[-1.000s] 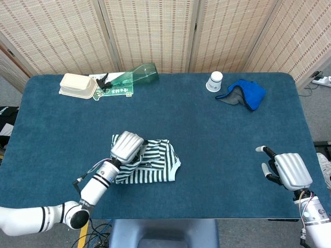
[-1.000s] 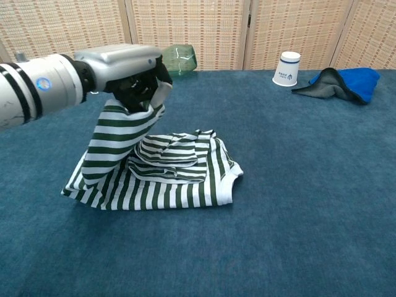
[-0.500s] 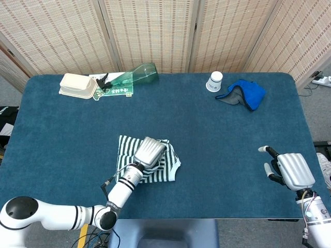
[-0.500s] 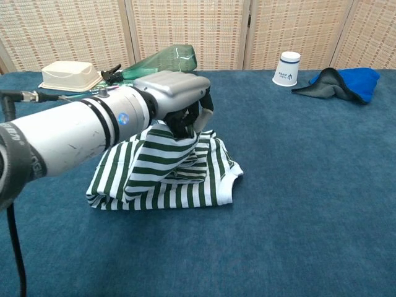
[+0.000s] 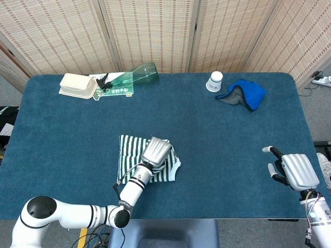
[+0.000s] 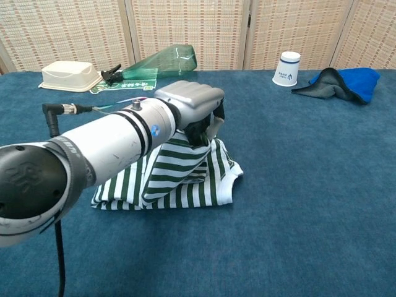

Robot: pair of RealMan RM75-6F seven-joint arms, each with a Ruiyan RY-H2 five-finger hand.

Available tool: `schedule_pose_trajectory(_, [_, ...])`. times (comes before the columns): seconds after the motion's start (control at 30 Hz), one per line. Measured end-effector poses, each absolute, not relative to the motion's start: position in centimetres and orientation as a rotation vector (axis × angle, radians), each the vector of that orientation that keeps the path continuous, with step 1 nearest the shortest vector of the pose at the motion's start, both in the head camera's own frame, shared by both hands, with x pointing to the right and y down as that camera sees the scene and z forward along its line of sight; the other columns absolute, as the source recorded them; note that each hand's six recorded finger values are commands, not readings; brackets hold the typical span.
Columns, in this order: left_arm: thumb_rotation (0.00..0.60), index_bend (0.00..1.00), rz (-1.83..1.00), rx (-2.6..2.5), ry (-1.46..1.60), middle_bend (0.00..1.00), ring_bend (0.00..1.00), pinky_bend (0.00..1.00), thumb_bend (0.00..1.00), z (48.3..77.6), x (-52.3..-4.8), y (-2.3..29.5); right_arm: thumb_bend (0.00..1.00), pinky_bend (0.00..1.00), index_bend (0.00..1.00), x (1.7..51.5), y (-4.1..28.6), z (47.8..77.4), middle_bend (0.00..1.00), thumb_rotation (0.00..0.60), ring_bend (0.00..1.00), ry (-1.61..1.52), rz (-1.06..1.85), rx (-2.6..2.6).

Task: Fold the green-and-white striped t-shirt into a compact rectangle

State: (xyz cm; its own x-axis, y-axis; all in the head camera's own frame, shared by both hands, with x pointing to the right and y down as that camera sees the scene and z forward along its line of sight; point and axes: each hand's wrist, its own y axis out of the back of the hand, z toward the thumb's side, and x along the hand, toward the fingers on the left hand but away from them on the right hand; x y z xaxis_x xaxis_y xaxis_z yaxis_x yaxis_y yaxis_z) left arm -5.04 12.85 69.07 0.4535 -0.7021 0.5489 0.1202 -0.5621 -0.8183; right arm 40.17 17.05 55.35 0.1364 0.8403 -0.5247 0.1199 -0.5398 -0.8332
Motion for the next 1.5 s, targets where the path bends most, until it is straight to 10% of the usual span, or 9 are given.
schedule_pose_trajectory(0.17, [0.600,0.10,-1.236,-1.861,0.507,0.80,0.78,0.89,0.29,69.7,-4.7,13.0,0.51,1.00,0.30,40.4,17.1,55.3,0.95,0.600,0.98,-0.933,1.456,-1.783])
schedule_pose_trajectory(0.27, [0.600,0.01,-1.244,-1.866,0.552,0.80,0.78,0.89,0.21,69.6,-4.6,12.7,0.51,1.00,0.30,40.5,17.2,55.3,0.95,0.600,0.98,-0.938,1.458,-1.784])
schedule_pose_trajectory(0.93, [0.600,0.00,-1.231,-1.859,0.734,0.79,0.77,0.89,0.15,66.6,-8.0,9.7,0.51,1.00,0.30,40.6,17.3,55.0,0.95,0.600,0.98,-0.950,1.442,-1.784])
schedule_pose_trajectory(1.5, [0.600,0.00,-1.109,-1.888,0.545,0.79,0.77,0.89,0.15,67.5,-8.1,16.6,0.51,1.00,0.30,40.9,17.5,55.1,0.95,0.600,0.98,-0.948,1.461,-1.781])
